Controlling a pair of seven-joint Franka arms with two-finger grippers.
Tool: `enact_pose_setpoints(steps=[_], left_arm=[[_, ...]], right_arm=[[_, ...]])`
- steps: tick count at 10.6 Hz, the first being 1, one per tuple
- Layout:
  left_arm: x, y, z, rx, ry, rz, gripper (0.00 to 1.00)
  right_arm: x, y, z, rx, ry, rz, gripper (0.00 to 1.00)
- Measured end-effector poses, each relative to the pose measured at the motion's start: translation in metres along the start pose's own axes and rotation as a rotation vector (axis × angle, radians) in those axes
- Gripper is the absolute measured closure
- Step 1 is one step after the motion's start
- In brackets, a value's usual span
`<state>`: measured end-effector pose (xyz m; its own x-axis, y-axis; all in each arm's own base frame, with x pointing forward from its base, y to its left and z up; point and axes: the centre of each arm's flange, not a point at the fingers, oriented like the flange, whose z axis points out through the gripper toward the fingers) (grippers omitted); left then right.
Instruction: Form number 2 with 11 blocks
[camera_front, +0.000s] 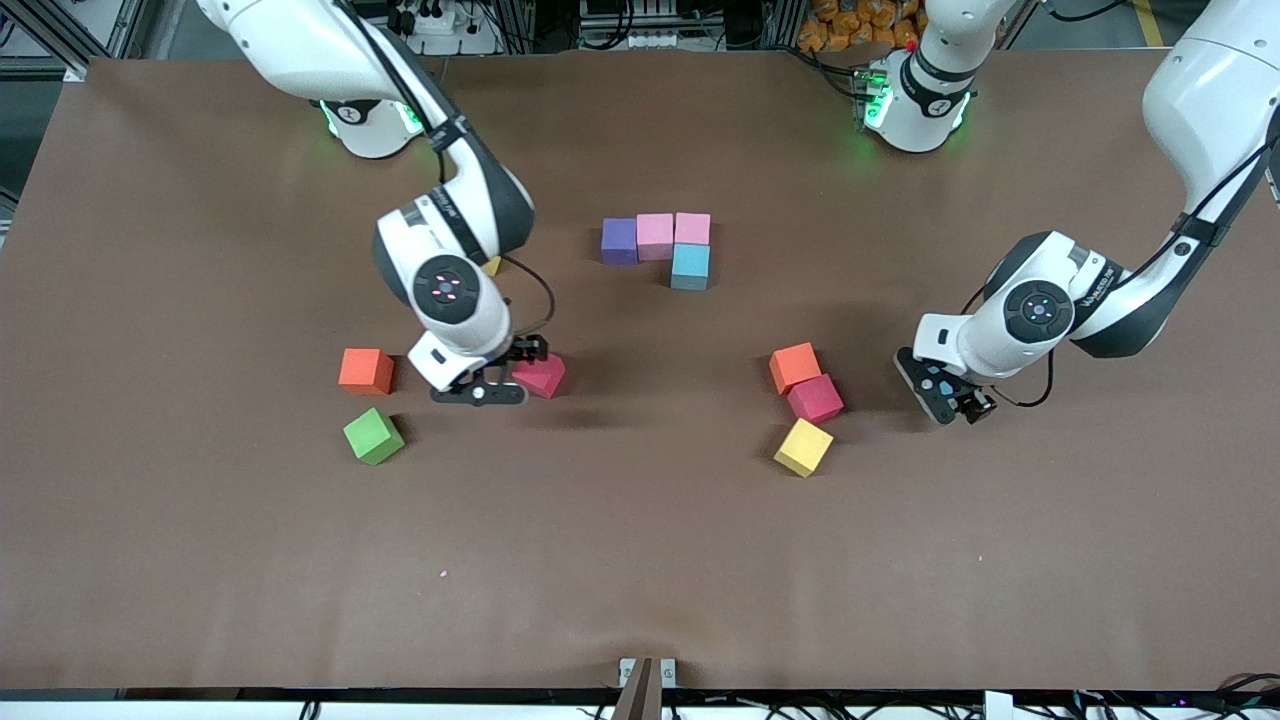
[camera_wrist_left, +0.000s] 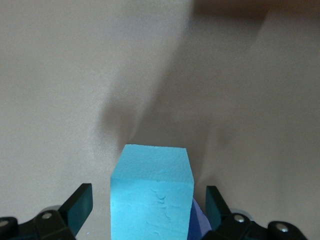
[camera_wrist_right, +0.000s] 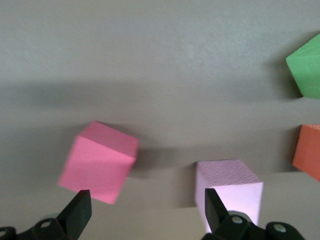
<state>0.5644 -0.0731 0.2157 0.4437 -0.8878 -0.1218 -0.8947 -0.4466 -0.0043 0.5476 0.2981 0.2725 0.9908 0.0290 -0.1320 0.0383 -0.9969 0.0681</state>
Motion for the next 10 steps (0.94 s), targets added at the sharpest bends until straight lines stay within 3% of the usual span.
enact_pose_setpoints(steps=[4,7,8,9,10], left_arm=[[0.0,0.002,0.006,-0.014,0.002,0.001,0.0],[-0.003,0.002,0.009,-0.019,-0.003,-0.002,0.01],[-0.004,0.001,0.01,-0.02,-0.005,-0.004,0.09],[-0.006,0.0,0.012,-0.022,-0.009,-0.009,0.29],[-0.007,0.0,0.012,-0.022,-0.009,-0.009,0.38]], right_arm=[[-0.004,0.087,0.03,0.017,0.004,-0.134,0.0],[-0.027,0.097,0.05,0.023,0.015,-0.159,0.0],[-0.031,0.097,0.052,0.023,0.014,-0.161,0.0],[-0.032,0.097,0.053,0.024,0.016,-0.162,0.0],[-0.033,0.098,0.055,0.026,0.023,-0.162,0.0]])
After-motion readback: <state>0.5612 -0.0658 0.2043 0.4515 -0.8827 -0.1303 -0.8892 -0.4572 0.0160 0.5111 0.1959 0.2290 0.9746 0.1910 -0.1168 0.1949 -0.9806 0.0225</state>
